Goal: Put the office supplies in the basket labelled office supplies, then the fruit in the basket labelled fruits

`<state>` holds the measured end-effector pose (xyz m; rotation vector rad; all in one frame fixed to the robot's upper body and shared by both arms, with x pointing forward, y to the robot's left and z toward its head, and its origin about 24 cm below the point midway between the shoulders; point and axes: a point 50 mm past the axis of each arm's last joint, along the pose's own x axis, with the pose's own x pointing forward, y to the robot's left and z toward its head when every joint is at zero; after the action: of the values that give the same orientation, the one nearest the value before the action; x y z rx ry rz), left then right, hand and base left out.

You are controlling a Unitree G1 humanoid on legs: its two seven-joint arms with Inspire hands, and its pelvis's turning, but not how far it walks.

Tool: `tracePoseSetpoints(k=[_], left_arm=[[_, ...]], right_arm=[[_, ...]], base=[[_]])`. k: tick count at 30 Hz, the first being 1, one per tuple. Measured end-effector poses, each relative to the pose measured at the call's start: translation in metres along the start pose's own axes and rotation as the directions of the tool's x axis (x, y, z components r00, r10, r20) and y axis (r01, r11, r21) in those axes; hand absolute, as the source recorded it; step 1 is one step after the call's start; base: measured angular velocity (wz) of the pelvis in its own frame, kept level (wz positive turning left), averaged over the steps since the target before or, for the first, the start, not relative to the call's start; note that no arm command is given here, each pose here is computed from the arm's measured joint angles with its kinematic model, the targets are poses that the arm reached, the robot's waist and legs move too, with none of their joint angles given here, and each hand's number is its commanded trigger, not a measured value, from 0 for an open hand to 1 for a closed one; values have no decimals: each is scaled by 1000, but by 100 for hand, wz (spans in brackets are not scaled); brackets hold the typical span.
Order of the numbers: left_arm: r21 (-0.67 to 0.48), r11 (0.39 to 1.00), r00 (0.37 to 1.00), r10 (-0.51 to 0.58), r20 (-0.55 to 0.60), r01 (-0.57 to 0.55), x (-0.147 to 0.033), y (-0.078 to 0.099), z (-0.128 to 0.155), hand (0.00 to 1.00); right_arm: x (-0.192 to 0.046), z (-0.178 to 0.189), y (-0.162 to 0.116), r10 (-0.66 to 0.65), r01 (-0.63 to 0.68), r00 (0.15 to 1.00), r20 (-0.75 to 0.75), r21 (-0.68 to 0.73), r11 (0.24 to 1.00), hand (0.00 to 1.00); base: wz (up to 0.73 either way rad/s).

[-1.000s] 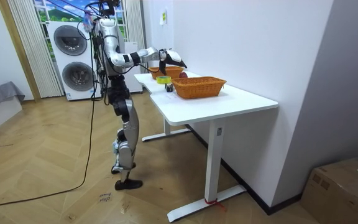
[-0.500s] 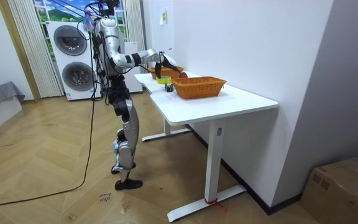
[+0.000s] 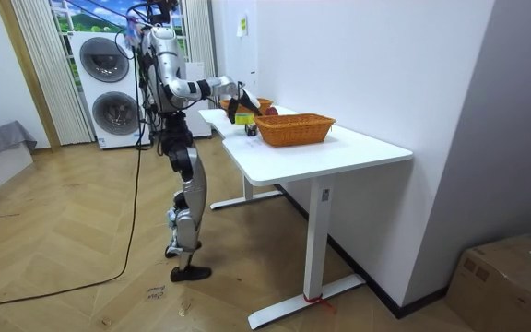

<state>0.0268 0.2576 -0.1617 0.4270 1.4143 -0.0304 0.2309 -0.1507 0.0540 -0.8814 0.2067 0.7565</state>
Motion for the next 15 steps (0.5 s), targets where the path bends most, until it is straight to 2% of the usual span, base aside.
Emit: tracePoseSetpoints(k=[7,15], left_arm=[[-1,1000,1000,0,-12,0,0,-1,-2,0],[-3,1000,1000,1,-24,-1,0,-1,-2,0]], right_arm=[[2,-15,10,50,-47,996,-67,49,998,0],[1,-18,8,38,-35,994,-102,34,999,0]], base=[[0],[0]])
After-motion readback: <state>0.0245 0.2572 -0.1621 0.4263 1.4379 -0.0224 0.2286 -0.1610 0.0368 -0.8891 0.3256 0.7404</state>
